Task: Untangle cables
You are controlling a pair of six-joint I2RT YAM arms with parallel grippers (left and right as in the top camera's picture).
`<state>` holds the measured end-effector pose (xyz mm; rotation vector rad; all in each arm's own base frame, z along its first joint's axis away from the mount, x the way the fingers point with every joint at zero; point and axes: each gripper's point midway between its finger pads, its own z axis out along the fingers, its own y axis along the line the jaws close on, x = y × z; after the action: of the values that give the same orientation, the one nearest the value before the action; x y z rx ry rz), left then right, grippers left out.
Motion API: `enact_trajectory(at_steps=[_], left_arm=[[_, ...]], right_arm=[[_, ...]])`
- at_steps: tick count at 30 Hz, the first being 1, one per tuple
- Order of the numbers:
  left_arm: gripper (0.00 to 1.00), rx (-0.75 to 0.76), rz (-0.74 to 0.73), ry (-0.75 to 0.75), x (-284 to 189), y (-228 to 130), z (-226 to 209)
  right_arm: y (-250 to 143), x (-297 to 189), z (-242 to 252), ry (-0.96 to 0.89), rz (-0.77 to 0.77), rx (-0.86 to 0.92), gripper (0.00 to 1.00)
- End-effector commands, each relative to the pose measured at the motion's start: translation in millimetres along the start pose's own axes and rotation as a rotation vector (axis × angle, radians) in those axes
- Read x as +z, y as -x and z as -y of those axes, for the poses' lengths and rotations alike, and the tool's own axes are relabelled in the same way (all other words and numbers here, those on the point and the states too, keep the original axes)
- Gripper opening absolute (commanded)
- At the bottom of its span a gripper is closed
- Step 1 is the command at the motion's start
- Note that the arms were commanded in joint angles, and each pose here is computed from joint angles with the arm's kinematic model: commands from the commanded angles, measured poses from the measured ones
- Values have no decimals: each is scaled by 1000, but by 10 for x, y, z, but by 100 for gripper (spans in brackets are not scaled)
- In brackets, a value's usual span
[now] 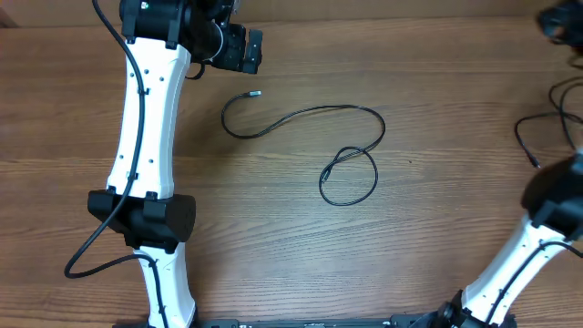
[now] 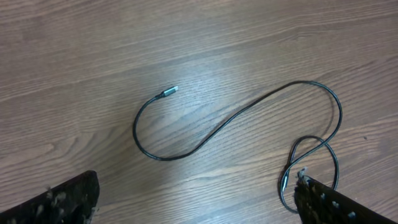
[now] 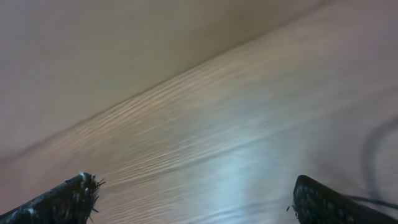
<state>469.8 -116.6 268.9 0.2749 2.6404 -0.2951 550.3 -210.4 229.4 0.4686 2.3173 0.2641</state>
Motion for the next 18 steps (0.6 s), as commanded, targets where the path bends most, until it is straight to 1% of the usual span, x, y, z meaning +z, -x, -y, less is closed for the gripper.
enact_trajectory(at_steps=[1,7,11,12,18], left_arm=[[100,52,36,-14,-184,30,71],[100,59,38,-12,-185,35,68],[100,62,60,-8,-187,88,63],[100,61,73,-4,-189,120,57],[100,-17,176,-8,-222,374,53]], right_arm=[[47,-24,-284,-48,18,-104,100],[-170,135,-734,22,-46,-158,100],[-468,162,-1323,208,-134,-250,100],[-627,164,-1551,264,-179,-286,100],[-1413,154,-2484,410,-347,-565,100]])
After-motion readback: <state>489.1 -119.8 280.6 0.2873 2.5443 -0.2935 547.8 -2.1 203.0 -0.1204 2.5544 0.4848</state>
